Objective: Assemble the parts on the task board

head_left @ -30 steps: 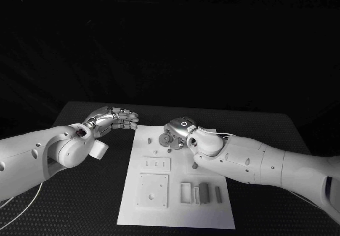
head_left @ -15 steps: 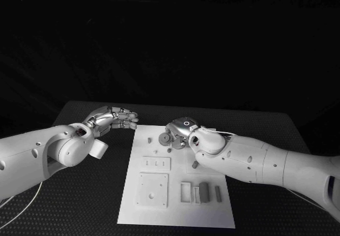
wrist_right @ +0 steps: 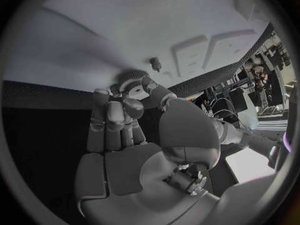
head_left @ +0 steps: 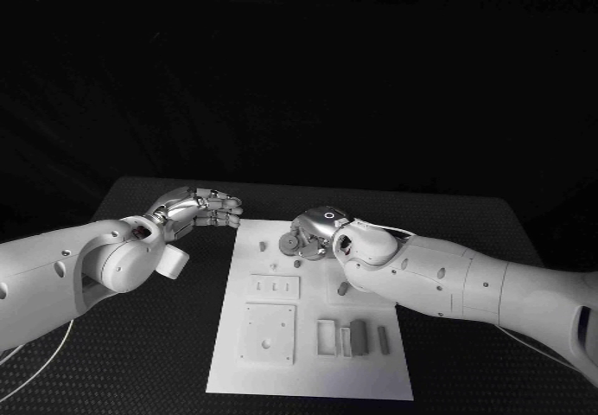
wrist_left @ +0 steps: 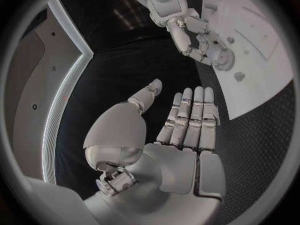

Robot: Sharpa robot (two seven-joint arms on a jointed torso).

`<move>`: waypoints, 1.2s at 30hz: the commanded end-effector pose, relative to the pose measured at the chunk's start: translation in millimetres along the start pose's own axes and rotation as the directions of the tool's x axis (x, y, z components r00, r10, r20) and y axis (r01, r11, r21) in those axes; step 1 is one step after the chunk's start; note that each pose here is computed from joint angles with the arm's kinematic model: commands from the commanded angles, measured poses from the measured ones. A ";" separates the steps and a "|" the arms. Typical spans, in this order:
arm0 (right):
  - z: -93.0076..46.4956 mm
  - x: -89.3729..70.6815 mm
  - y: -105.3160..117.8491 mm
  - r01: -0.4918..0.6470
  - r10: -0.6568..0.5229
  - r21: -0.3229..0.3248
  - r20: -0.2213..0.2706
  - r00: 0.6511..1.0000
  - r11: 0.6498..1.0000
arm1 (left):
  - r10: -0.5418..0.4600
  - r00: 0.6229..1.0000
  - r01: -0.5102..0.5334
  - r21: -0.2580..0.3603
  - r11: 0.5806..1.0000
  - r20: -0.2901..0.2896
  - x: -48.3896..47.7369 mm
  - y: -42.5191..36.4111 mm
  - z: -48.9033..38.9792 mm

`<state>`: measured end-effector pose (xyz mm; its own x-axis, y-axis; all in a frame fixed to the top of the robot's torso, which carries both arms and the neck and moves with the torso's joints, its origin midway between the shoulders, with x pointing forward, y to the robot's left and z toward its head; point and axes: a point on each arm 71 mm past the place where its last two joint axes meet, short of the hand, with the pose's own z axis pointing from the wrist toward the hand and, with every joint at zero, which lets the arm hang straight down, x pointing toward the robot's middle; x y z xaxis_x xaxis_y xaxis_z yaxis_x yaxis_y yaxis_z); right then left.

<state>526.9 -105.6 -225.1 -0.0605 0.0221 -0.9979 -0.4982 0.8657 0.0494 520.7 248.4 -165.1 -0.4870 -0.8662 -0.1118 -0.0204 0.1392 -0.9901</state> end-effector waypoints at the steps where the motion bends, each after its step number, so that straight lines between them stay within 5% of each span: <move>1: -3.5 8.9 -2.7 -0.005 0.005 0.003 -0.066 0.998 1.000 | -0.002 1.000 0.003 0.007 1.000 -0.014 1.9 -1.4 0.3; 14: -10.2 7.5 -13.7 -0.004 0.006 0.027 -0.057 0.998 1.000 | -0.001 1.000 0.001 0.007 1.000 -0.006 -0.1 -1.1 -0.9; 29: -30.3 -33.3 -42.6 -0.154 0.152 -0.002 0.155 0.976 0.988 | 0.001 1.000 -0.001 0.010 1.000 0.007 -4.5 -0.8 -2.4; 36: -47.2 -49.0 -75.9 -0.226 0.233 -0.057 0.173 0.957 0.972 | 0.012 0.998 -0.014 0.046 0.999 0.058 -8.6 -2.4 -0.3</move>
<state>528.0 -191.8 -181.8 0.0015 0.2249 -0.9744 -0.4538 0.8684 0.1998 523.1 256.5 -165.5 -0.4653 -0.8770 -0.1197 -0.0178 0.1445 -0.9893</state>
